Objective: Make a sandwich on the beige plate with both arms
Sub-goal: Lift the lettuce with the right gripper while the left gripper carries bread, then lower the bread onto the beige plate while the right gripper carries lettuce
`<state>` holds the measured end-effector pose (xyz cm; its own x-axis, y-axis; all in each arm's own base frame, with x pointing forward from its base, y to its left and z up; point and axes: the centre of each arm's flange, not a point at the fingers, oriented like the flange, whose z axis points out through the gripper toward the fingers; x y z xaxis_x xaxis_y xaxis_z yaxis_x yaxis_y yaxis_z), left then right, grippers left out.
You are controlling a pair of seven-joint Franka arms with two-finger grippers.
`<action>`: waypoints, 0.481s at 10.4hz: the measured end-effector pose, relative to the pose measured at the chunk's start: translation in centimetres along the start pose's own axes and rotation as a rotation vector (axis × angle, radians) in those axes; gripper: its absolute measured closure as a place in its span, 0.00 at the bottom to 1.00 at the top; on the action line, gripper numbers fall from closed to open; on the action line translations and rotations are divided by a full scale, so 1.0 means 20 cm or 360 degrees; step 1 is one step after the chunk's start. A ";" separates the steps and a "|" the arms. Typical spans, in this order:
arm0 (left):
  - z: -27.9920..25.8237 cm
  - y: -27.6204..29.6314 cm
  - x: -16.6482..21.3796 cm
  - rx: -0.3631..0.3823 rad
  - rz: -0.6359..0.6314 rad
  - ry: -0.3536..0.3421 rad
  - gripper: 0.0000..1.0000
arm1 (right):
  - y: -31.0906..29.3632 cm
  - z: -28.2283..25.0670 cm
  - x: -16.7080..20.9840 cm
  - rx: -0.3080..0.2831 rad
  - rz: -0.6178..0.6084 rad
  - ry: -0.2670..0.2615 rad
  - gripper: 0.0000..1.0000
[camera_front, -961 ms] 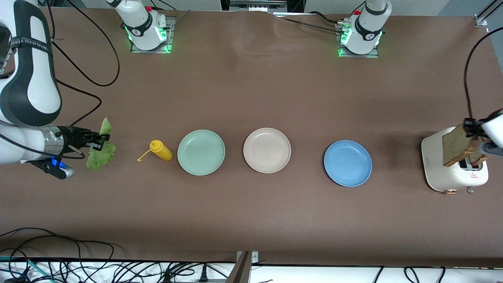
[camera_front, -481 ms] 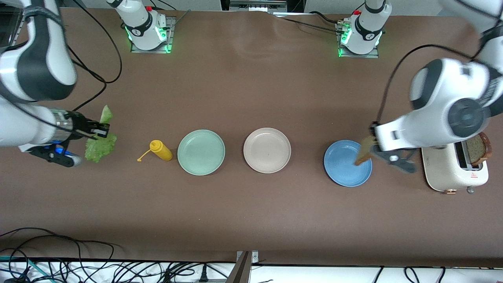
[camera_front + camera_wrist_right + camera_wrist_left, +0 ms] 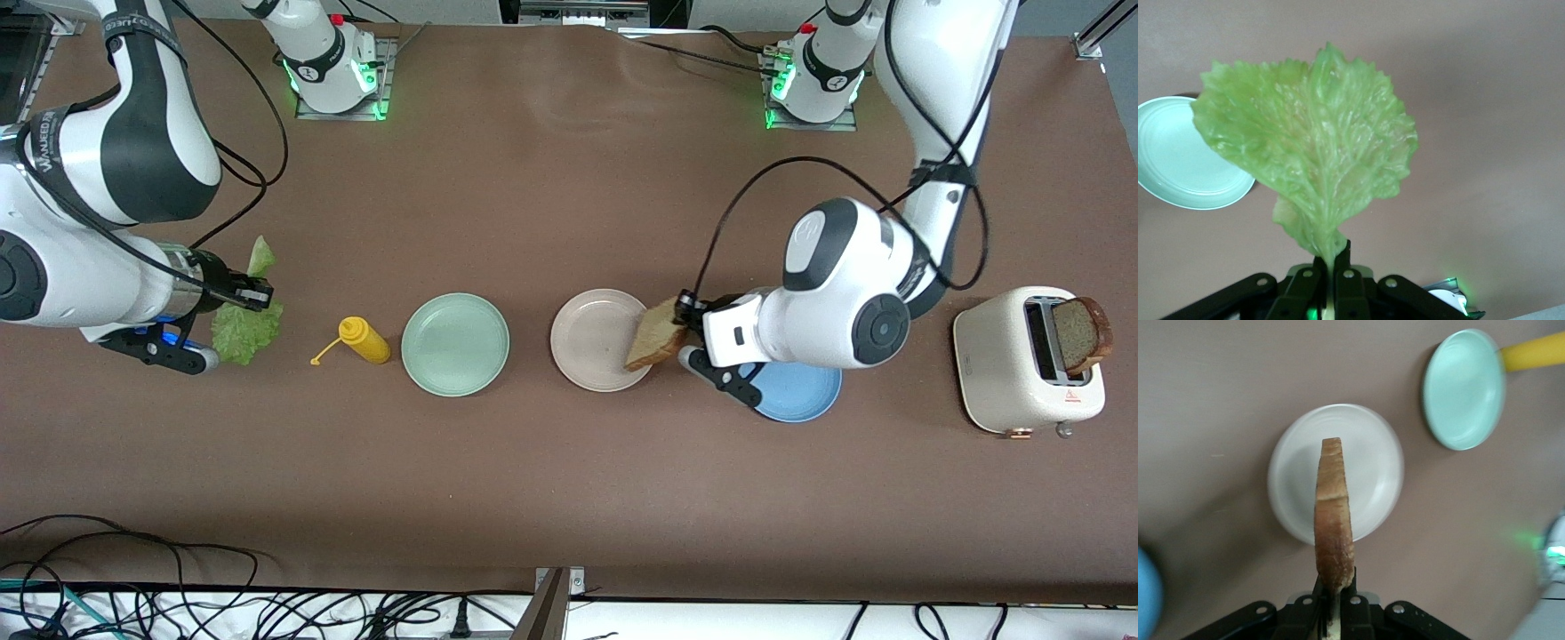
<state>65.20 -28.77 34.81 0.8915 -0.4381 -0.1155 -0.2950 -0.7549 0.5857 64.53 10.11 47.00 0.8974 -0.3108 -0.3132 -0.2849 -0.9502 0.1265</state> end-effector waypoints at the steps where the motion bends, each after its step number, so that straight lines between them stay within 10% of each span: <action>1: 0.08 -0.03 0.03 -0.0140 -0.0056 0.0021 0.91 | 0.00 0.00 0.00 0.0000 -0.0001 0.0001 0.94; 5: 0.51 -0.13 0.15 -0.0351 -0.0165 0.0066 0.91 | -0.08 0.00 -0.04 -0.0011 0.0006 0.0007 0.94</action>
<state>65.09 -33.05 24.82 0.9278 -0.3398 -0.1540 -0.1228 -0.6679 0.7340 64.25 11.87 47.02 0.8978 -0.3142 -0.3085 -0.2860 -0.9488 0.1340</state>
